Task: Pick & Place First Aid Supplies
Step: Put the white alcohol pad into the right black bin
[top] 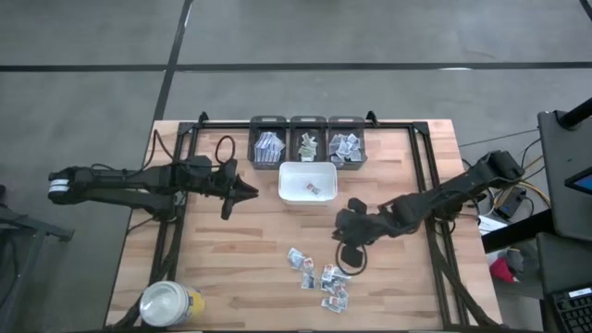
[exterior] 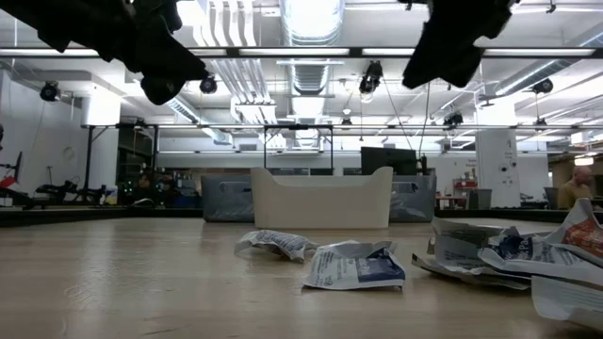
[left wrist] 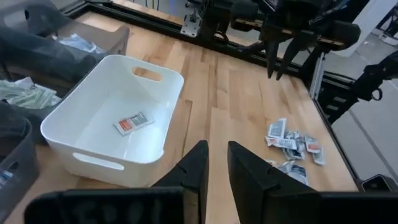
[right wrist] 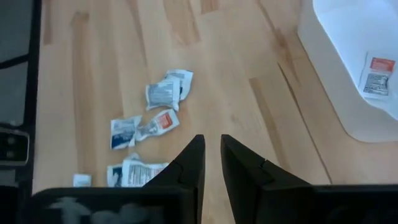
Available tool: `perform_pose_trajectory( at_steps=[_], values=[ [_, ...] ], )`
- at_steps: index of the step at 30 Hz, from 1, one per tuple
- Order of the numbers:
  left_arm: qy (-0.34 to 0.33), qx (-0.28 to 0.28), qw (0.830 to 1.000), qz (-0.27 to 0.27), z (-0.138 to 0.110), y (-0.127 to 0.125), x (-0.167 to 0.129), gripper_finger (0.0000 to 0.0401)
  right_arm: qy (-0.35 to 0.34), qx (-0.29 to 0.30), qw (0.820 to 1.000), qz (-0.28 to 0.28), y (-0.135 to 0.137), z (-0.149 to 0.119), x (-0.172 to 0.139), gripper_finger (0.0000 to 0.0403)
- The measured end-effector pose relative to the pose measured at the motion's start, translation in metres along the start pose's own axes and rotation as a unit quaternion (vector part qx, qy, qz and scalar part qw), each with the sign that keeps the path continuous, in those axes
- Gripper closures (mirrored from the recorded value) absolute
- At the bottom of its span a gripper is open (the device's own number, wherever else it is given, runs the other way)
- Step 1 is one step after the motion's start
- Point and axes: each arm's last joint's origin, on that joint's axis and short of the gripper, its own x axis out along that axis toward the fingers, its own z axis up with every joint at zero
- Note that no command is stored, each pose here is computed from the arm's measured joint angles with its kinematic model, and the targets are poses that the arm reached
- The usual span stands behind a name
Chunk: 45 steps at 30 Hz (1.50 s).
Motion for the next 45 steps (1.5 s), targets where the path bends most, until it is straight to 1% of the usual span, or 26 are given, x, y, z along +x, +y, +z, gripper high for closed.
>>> perform_pose_trajectory(
  at_steps=[4,8,11,14,19,23,26,31,34,41,45],
  values=[
    [-0.012,-0.001,1.000,-0.003,0.002,-0.001,0.000,0.0341,-0.008,-0.031,0.999,0.006,-0.009,-0.006,-0.013,0.0363],
    [-0.045,0.003,0.999,-0.012,0.009,-0.002,0.000,0.0341,-0.033,-0.041,0.998,0.019,-0.023,-0.014,-0.036,0.0369],
    [-0.066,0.007,0.998,-0.018,0.013,-0.003,-0.001,0.0341,-0.047,-0.044,0.997,0.033,-0.037,-0.026,-0.052,0.0371],
    [-0.080,0.009,0.997,-0.021,0.015,-0.004,-0.001,0.0341,-0.051,-0.043,0.996,0.063,-0.050,-0.042,-0.065,0.0371],
    [-0.077,0.003,0.997,-0.021,0.015,-0.004,-0.001,0.0341,-0.091,-0.039,0.990,0.098,-0.068,-0.065,-0.073,0.0371],
    [-0.077,-0.019,0.997,-0.022,0.015,-0.004,-0.001,0.0341,-0.128,-0.048,0.983,0.123,-0.078,-0.079,-0.075,0.0371],
    [-0.077,-0.033,0.996,-0.022,0.015,-0.004,-0.001,0.0341,-0.150,-0.053,0.978,0.137,-0.084,-0.087,-0.077,0.0371],
    [-0.076,-0.073,0.994,-0.025,0.015,-0.004,-0.001,0.0341,-0.173,-0.066,0.971,0.151,-0.090,-0.093,-0.085,0.0371],
    [-0.076,-0.072,0.994,-0.025,0.015,-0.004,-0.001,0.0341,-0.196,-0.075,0.966,0.151,-0.093,-0.095,-0.091,0.0371],
    [-0.078,-0.062,0.995,-0.020,0.015,-0.004,-0.001,0.0341,-0.270,-0.068,0.956,0.092,-0.105,-0.092,-0.107,0.0371],
    [-0.078,-0.061,0.995,-0.020,0.015,-0.004,-0.001,0.0341,-0.299,-0.060,0.949,0.084,-0.111,-0.091,-0.115,0.0371]
  ],
)
